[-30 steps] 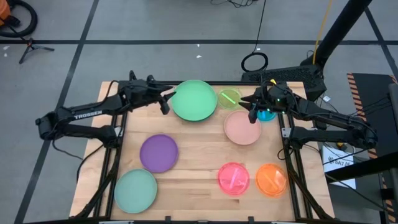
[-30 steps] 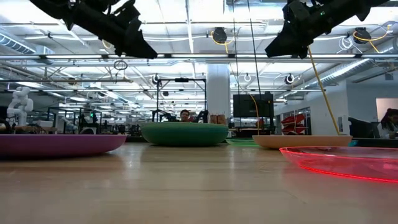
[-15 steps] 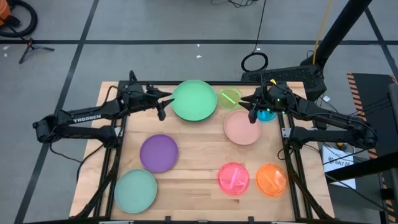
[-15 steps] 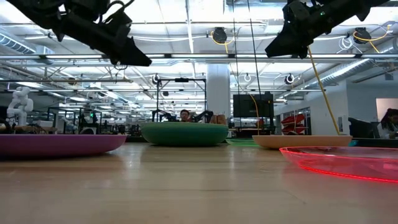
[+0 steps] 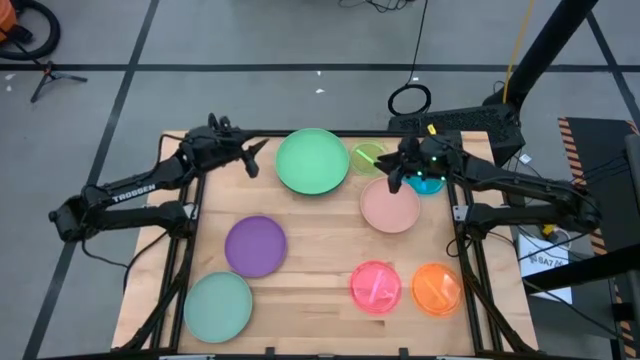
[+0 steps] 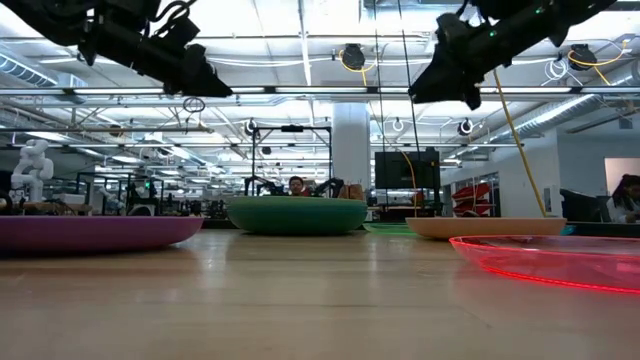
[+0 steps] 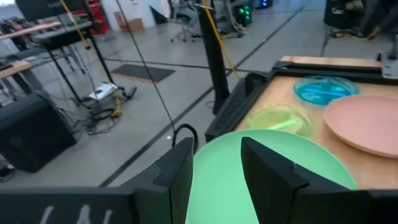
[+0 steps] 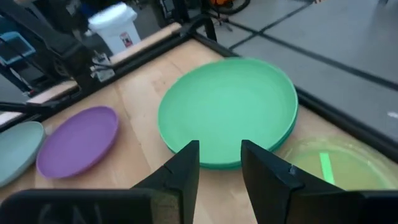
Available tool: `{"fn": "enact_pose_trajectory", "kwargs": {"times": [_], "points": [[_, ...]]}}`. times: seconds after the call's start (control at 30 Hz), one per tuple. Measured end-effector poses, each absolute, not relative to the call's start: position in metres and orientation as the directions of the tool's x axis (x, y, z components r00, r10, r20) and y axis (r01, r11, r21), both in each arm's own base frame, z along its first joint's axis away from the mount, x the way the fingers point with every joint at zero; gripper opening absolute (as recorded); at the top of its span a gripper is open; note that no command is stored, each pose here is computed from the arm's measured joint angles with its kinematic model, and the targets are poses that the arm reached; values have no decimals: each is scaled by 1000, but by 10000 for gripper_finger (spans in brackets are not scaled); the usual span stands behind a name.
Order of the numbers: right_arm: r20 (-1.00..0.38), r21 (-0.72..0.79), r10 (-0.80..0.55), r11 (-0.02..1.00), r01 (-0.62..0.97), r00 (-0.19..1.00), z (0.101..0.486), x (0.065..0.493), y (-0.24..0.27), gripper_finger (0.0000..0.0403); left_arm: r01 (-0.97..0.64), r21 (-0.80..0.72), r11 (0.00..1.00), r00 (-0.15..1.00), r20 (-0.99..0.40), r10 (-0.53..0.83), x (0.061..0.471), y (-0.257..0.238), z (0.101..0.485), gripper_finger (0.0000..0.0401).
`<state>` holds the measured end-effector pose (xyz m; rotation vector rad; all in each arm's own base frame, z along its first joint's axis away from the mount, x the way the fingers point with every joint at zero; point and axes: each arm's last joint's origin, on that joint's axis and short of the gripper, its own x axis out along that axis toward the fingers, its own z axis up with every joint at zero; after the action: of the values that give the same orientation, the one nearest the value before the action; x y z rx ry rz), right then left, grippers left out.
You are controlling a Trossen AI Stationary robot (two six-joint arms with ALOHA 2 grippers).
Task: Stack plastic plates
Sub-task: Stack the light pink plate on top of the green plate
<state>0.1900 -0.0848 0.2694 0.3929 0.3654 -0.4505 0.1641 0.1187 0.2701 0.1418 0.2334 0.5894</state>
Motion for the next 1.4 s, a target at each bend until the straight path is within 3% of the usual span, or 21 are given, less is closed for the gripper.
{"fn": "enact_pose_trajectory", "kwargs": {"times": [0.23, 0.47, 0.77, 0.9, 1.13, 1.23, 1.4], "points": [[-511, 323, -308, 796, 512, 802, 251, 206, -87, 114, -569, 223, 792, 784, -143, 604, 159, 126, 273, 143], [-655, 333, -215, 778, 533, 724, 259, 231, -78, 114, -588, 249, 770, 765, -137, 629, 155, 131, 274, 143], [-910, 303, -28, 634, 711, 413, 243, 240, -64, 114, -609, 251, 752, 758, -94, 645, 153, 134, 278, 143], [-957, 270, 75, 593, 758, 282, 234, 241, -52, 114, -609, 244, 755, 758, -102, 644, 153, 134, 278, 143], [-988, 74, 151, 518, 852, -6, 224, 225, -40, 114, -615, 218, 758, 758, -102, 644, 153, 134, 277, 143], [-988, 55, 151, 512, 857, -27, 223, 224, -40, 114, -615, 218, 758, 758, -102, 644, 153, 134, 278, 143], [-988, 111, 147, 484, 868, 44, 223, 231, -41, 114, -615, 218, 758, 758, -103, 644, 153, 134, 278, 143]]}}
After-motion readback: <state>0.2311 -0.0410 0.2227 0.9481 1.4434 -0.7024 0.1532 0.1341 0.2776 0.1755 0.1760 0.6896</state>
